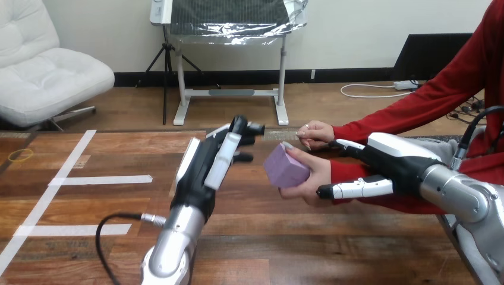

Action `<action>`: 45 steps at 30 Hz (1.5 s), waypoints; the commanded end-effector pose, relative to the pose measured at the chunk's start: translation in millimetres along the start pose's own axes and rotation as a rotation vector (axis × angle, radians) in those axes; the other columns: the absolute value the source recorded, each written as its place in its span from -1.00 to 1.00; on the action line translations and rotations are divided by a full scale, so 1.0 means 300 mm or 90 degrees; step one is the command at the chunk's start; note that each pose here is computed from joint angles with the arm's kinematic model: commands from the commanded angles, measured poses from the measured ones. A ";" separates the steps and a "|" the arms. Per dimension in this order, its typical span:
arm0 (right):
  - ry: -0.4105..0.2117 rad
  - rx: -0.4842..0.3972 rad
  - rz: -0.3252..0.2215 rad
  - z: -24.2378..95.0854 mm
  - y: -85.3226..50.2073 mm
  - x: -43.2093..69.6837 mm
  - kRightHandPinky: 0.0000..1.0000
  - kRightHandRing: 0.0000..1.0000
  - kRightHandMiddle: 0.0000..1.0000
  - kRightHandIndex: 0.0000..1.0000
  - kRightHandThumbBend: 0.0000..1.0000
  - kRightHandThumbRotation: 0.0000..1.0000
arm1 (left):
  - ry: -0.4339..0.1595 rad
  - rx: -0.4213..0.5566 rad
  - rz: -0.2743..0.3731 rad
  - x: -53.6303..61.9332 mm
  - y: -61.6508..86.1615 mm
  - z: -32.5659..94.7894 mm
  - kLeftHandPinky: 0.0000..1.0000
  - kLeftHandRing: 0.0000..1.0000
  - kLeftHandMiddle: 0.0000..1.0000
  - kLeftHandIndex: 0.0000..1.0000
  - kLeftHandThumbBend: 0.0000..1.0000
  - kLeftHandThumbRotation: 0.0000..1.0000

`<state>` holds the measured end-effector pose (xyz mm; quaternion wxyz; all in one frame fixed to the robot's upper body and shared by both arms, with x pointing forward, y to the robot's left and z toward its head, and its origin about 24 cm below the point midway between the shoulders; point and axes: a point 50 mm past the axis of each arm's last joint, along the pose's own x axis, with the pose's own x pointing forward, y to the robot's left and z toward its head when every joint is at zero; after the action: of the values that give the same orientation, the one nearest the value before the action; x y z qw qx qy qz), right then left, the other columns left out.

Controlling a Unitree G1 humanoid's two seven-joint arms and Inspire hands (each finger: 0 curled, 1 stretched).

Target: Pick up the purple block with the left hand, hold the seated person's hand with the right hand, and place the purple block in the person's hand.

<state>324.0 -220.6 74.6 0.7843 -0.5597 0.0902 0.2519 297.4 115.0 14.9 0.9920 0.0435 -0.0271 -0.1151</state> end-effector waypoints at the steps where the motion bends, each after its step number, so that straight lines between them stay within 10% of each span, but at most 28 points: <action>1: -0.023 0.007 -0.040 0.032 -0.049 -0.015 0.99 0.95 0.90 1.00 1.00 0.75 | -0.045 -0.003 0.013 0.002 0.023 0.053 0.38 0.62 0.57 0.29 0.30 1.00; 10: -0.020 0.004 -0.087 0.048 -0.046 -0.039 1.00 0.96 0.90 0.98 1.00 0.92 | -0.052 0.000 0.013 -0.058 0.026 0.044 0.38 0.63 0.59 0.31 0.19 1.00; 22: -0.056 0.116 -0.242 0.081 -0.019 -0.092 0.59 0.76 0.80 0.86 0.96 1.00 | -0.083 -0.017 0.045 -0.176 0.037 0.044 0.31 0.56 0.55 0.32 -0.01 1.00; 32: -0.180 0.257 -0.340 0.121 0.073 -0.167 0.38 0.64 0.72 0.77 0.53 1.00 | -0.174 -0.034 0.121 -0.319 0.030 0.043 0.11 0.29 0.30 0.16 -0.46 0.69; 45: -0.332 0.501 -0.411 0.201 0.275 -0.228 0.59 0.69 0.71 0.72 0.40 1.00 | -0.192 0.001 0.109 -0.461 0.038 0.038 0.10 0.28 0.31 0.25 -0.37 0.44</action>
<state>233.0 -181.0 55.0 0.9526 -0.2549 -0.1299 0.1034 176.2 151.8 1.7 0.9926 0.0116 -0.1177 -0.0277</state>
